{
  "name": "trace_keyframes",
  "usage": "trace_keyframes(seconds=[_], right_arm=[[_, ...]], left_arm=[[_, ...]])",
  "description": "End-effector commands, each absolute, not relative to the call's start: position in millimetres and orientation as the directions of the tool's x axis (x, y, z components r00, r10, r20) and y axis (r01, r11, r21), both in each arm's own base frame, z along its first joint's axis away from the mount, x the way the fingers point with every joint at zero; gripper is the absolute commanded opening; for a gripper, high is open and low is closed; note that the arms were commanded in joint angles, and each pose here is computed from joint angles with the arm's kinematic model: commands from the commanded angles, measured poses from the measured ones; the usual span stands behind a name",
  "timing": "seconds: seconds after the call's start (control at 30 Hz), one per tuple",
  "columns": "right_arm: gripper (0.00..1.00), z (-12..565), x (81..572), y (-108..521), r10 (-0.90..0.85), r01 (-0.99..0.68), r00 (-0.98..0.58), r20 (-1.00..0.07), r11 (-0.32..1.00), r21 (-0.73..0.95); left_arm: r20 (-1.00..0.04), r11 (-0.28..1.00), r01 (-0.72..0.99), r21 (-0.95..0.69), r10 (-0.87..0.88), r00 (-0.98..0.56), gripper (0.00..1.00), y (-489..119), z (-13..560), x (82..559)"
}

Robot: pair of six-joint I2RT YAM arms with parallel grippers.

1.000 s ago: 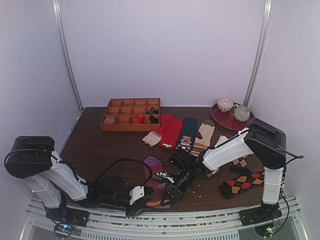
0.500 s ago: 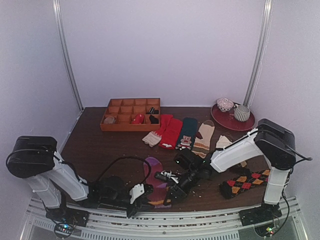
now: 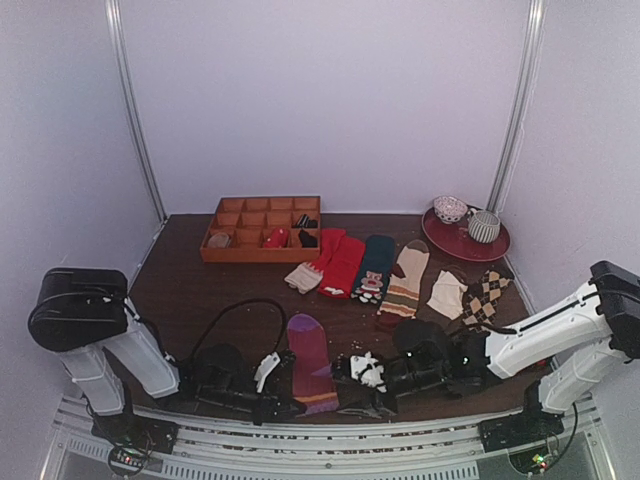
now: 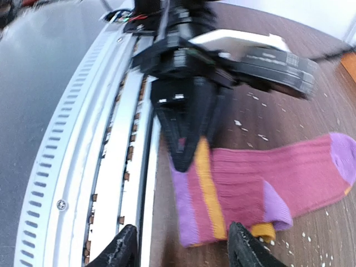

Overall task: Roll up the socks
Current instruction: Roll a pair of socks at the center of the board.

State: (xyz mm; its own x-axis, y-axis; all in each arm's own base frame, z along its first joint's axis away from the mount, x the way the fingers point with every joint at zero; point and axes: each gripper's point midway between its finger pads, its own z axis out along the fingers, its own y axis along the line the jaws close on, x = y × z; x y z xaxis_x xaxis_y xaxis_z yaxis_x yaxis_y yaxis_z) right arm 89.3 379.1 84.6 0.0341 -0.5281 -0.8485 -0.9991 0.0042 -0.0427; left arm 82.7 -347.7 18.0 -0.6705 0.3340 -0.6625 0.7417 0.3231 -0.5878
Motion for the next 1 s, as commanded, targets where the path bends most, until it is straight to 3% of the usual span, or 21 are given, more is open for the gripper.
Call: trace_keyframes(seconds=[0.0, 0.2, 0.3, 0.47, 0.6, 0.83, 0.97], right_arm=[[0.58, 67.9, 89.3, 385.4, -0.582, -0.95, 0.286, -0.761, -0.068, -0.305], [0.58, 47.0, 83.7, 391.2, -0.632, -0.928, 0.343, -0.695, -0.115, -0.354], [0.58, 44.8, 96.5, 391.4, -0.66, -0.901, 0.356, -0.661, -0.054, -0.43], [0.57, 55.6, 103.5, 396.4, -0.631, -0.879, 0.371, -0.681, -0.003, -0.476], [0.56, 48.6, 98.8, 399.5, -0.638, -0.883, 0.384, -0.668, -0.043, -0.467], [0.47, 25.6, 90.5, 399.5, -0.678, -0.906, 0.36, -0.641, -0.09, -0.414], [0.35, 21.8, 89.2, 401.9, -0.689, -0.913, 0.347, -0.637, -0.093, -0.397]], left_arm=[[-0.357, 0.519, 0.604, -0.604, 0.502, -0.788, 0.0, -288.9, -57.4, 51.9], [-0.349, 0.51, 0.609, -0.607, 0.518, -0.781, 0.0, -288.4, -59.1, 50.5], [-0.348, 0.507, 0.611, -0.608, 0.521, -0.779, 0.0, -287.7, -59.5, 49.6], [-0.347, 0.499, 0.616, -0.609, 0.531, -0.773, 0.0, -287.8, -59.9, 48.0], [-0.348, 0.495, 0.621, -0.608, 0.536, -0.769, 0.0, -288.0, -60.2, 47.6], [-0.347, 0.491, 0.623, -0.609, 0.541, -0.766, 0.0, -287.7, -60.5, 46.7], [-0.345, 0.489, 0.623, -0.61, 0.544, -0.765, 0.0, -287.4, -60.9, 46.2]])
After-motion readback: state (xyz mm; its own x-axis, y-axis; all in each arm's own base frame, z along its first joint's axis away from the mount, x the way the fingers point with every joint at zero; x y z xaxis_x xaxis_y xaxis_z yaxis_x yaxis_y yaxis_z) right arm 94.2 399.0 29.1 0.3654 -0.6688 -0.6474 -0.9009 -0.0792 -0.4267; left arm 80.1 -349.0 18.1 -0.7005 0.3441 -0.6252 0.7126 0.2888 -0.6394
